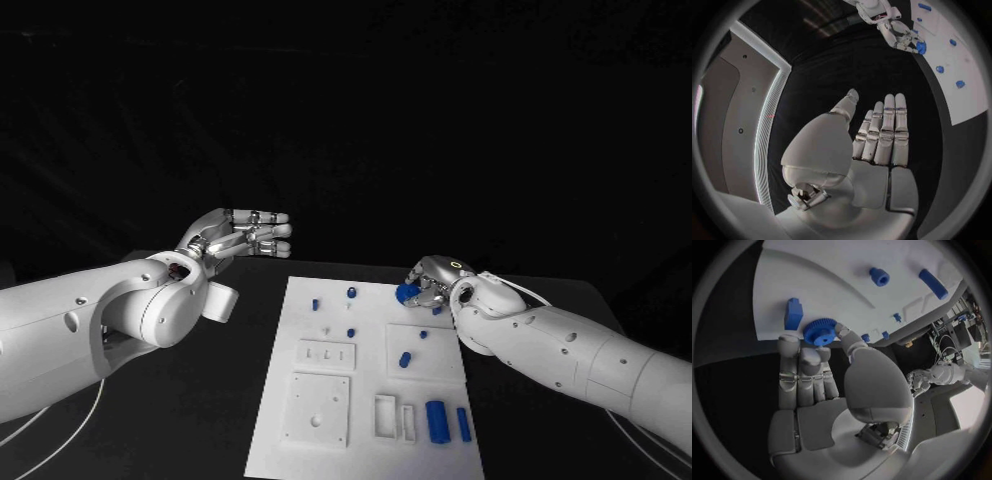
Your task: Assemble the parts on the task board
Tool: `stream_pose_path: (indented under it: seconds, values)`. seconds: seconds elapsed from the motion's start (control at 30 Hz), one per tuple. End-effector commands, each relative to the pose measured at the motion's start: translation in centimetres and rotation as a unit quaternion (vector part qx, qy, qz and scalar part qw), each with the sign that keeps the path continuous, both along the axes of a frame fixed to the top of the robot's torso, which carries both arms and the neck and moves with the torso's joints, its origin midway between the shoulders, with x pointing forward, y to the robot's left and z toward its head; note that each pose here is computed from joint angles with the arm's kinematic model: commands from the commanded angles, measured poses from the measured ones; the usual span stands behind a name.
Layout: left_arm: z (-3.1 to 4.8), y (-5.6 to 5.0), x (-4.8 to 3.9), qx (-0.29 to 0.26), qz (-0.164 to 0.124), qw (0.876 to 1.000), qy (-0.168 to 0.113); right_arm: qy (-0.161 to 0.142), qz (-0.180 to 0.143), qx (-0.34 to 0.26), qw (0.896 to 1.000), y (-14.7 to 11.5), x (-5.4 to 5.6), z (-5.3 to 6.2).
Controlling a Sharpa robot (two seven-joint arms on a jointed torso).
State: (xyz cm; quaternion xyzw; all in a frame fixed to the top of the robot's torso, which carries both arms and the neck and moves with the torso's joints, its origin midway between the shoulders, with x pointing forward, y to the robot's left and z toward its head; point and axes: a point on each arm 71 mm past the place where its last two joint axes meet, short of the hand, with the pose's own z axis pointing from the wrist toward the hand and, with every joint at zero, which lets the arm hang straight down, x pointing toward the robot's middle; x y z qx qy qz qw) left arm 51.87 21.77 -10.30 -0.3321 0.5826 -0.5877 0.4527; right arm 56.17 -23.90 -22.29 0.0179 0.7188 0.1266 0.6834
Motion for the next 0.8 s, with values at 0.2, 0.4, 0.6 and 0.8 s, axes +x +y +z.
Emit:
stream_pose_path:
  seconds: [0.2, 0.4, 0.6, 0.8]
  values:
    - [0.09, -0.12, -0.08, 0.0, -0.009, 1.0, -0.002, 0.011, -0.007, 0.003, 1.0, -0.47, 0.17, -0.06]
    - [0.08, -0.1, -0.08, 0.0, -0.01, 1.0, -0.001, 0.018, -0.009, 0.018, 1.0, -0.6, 0.19, -0.02]
    - [0.07, -0.03, -0.07, 0.002, -0.01, 1.0, -0.001, 0.019, -0.01, 0.03, 0.999, -0.68, 0.2, 0.03]
    - [0.05, 0.06, 0.05, 0.004, -0.008, 1.0, -0.002, 0.01, -0.009, 0.042, 0.999, -0.73, 0.22, 0.22]
